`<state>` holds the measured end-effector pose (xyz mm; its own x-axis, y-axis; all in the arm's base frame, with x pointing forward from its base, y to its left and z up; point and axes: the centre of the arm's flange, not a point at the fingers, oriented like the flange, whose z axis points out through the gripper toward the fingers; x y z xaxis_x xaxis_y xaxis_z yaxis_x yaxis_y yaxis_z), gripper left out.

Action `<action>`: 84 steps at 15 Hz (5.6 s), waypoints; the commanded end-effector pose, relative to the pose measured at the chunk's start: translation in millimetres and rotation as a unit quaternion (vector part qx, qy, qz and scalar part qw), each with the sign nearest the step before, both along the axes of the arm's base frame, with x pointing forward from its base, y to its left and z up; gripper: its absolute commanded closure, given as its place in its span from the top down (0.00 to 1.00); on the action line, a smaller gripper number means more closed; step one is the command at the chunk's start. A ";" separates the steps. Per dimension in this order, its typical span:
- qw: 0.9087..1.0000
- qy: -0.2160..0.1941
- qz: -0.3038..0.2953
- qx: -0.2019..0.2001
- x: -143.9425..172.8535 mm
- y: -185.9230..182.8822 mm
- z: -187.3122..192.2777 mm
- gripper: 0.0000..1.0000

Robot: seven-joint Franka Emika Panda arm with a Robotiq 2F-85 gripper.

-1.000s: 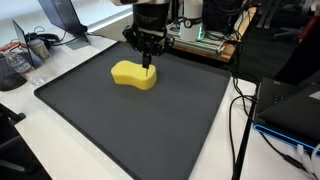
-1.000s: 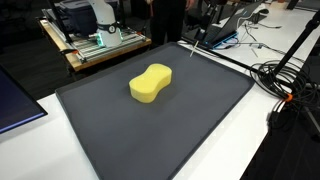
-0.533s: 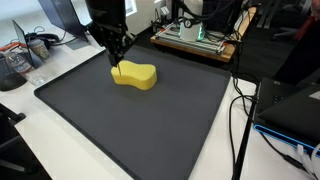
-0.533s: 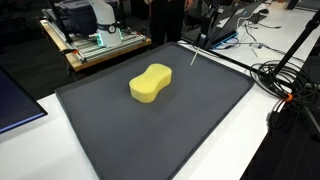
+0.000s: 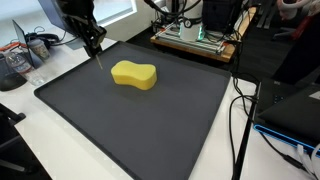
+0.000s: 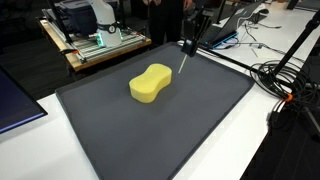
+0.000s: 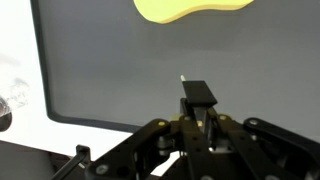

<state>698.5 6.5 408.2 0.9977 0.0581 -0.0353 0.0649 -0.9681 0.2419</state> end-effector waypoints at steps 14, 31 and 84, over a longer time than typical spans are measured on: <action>0.985 -0.093 -0.094 0.107 -89.0 -165.5 2.5 0.03; 0.980 -0.105 -0.108 0.127 -178.2 -206.9 -36.9 0.13; 0.955 -0.242 0.008 0.169 -338.7 -141.3 -60.3 0.03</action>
